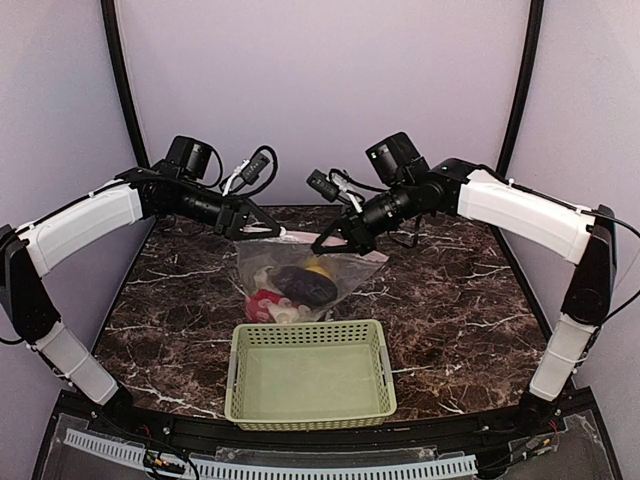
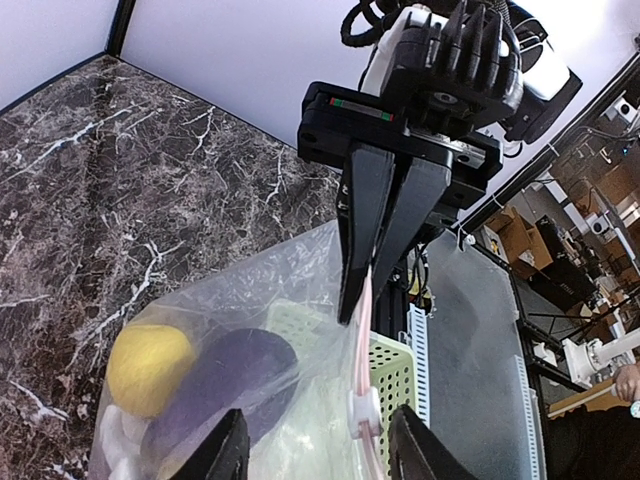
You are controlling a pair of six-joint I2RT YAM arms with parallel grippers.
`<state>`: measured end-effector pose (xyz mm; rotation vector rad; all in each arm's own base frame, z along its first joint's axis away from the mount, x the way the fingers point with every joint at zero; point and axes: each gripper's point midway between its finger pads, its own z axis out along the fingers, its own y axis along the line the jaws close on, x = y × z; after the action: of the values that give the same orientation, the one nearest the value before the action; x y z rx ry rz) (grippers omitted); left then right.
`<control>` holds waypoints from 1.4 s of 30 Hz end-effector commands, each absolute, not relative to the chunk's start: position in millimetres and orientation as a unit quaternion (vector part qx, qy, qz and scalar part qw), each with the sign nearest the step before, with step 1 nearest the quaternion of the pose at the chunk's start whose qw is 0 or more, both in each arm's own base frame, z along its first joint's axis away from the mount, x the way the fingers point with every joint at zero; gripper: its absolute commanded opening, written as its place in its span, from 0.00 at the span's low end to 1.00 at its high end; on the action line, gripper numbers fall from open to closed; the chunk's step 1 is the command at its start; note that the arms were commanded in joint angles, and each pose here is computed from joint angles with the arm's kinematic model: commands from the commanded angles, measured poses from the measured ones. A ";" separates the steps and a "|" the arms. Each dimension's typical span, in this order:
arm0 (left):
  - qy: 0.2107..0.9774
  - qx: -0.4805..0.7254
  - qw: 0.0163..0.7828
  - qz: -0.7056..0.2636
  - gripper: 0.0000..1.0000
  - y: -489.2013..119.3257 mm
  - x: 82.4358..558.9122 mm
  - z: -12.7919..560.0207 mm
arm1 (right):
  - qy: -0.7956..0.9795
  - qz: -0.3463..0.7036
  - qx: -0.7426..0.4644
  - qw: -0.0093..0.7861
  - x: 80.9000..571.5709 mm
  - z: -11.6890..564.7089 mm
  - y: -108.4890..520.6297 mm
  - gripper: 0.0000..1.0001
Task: Place the food in the zip-top bag and seal the zipper
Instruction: Hold the zipper from the zipper food storage bag.
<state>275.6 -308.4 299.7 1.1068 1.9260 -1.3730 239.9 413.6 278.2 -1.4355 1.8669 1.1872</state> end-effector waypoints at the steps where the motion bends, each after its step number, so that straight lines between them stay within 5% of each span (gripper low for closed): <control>1: 0.694 0.420 0.268 -0.521 0.45 -313.6 270.8 315.7 | 0.675 0.434 -0.535 0.264 240.8 286.8 419.4 0.00; 10: 0.688 0.421 0.259 -0.530 0.24 -318.1 266.8 316.8 | 0.680 0.427 -0.535 0.264 243.0 283.0 419.0 0.00; 23: 0.692 0.420 0.247 -0.532 0.35 -321.9 265.0 310.8 | 0.683 0.420 -0.535 0.266 244.9 280.4 418.4 0.00; 33: 0.690 0.422 0.243 -0.535 0.04 -323.0 261.6 311.4 | 0.691 0.403 -0.532 0.277 249.8 278.4 414.9 0.00; 42: 0.705 0.431 0.248 -0.505 0.01 -312.6 255.7 307.5 | 0.712 0.368 -0.523 0.291 256.4 273.1 397.6 0.00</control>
<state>267.2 -320.5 295.7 1.1447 1.9308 -1.4159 253.1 410.0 268.0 -1.4181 1.9002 1.0580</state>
